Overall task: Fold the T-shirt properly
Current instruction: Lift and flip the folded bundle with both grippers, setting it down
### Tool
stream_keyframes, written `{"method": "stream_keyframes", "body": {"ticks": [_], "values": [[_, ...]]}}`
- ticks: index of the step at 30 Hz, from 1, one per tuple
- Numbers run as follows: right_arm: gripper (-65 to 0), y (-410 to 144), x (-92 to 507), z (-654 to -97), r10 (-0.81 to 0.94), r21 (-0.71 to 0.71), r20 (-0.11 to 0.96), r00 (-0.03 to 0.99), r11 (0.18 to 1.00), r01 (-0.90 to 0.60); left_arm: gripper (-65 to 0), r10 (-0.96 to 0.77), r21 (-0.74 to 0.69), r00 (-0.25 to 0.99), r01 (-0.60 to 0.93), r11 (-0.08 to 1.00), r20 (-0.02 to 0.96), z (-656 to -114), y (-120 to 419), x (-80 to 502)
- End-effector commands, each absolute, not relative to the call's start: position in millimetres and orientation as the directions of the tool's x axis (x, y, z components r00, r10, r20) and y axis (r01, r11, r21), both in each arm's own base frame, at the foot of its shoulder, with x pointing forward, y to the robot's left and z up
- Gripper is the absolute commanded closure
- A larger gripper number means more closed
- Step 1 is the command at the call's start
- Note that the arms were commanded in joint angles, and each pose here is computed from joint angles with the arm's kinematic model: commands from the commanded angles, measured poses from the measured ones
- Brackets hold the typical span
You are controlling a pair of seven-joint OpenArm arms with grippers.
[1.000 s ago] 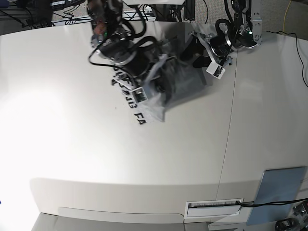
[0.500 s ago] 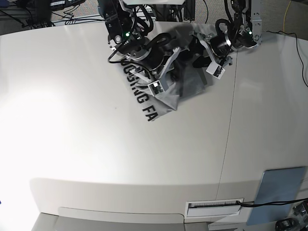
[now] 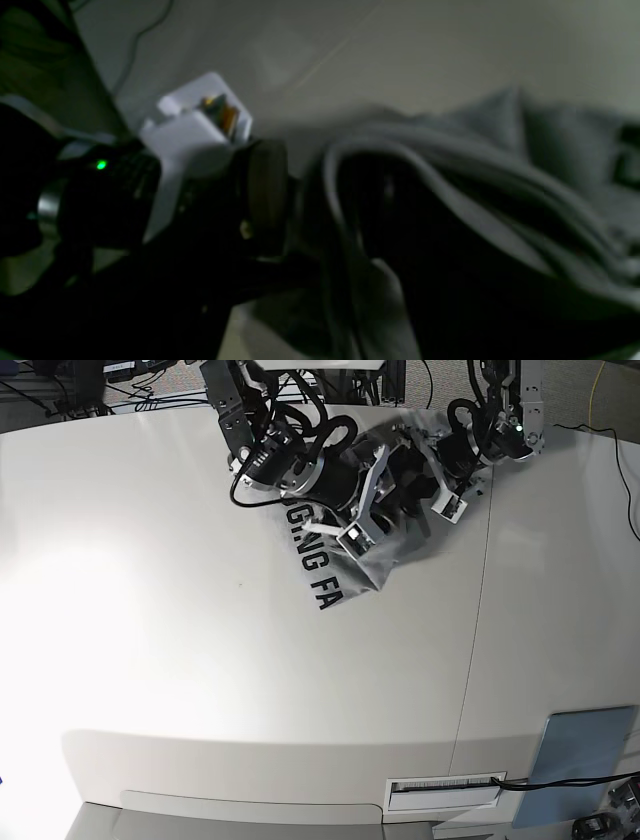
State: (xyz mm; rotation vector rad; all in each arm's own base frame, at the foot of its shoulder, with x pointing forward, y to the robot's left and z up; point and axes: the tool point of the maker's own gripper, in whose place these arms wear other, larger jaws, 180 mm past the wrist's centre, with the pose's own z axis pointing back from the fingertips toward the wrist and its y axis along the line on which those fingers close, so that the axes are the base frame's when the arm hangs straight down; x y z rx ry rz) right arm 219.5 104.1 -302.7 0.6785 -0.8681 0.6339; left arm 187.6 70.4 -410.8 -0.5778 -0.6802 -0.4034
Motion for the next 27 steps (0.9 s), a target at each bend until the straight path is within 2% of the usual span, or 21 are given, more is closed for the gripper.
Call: {"method": "stream_keyframes", "body": {"ticks": [1,9,14,20,23,27], "values": [[-23.0,107.8,224.4,-284.4,0.191,0.256,0.869,0.456,0.615,-0.746,-31.5,-0.152,-0.350,0.688,0.532,0.771,0.710,-402.8,72.9,193.7],[-23.0,97.7,225.6,-247.1,0.182,0.178,0.914,0.362,0.622,-0.763,-31.5,-0.043,-0.341,0.650,0.451,0.825,0.758,-380.1,111.0,213.1],[-23.0,69.3,239.7,-235.7,0.260,0.016,0.922,0.285,0.712,-0.702,-31.5,0.013,-0.324,0.607,0.407,0.854,0.795,-355.5,143.7,221.4],[-23.0,4.3,264.6,-253.6,0.379,-0.186,0.861,0.340,0.856,-0.483,-31.5,0.092,-0.331,0.544,0.361,0.872,0.834,-328.7,167.8,228.1],[-23.0,-34.5,268.7,-263.7,0.374,-0.231,0.837,0.400,0.903,-0.362,-30.9,0.043,-0.305,0.532,0.416,0.857,0.846,-316.1,156.8,228.3],[-23.0,-92.5,268.5,-276.4,0.379,-0.297,0.793,0.478,0.924,-0.240,-30.9,-0.021,-0.256,0.465,0.523,0.813,0.885,-290.1,125.2,230.0]]}}
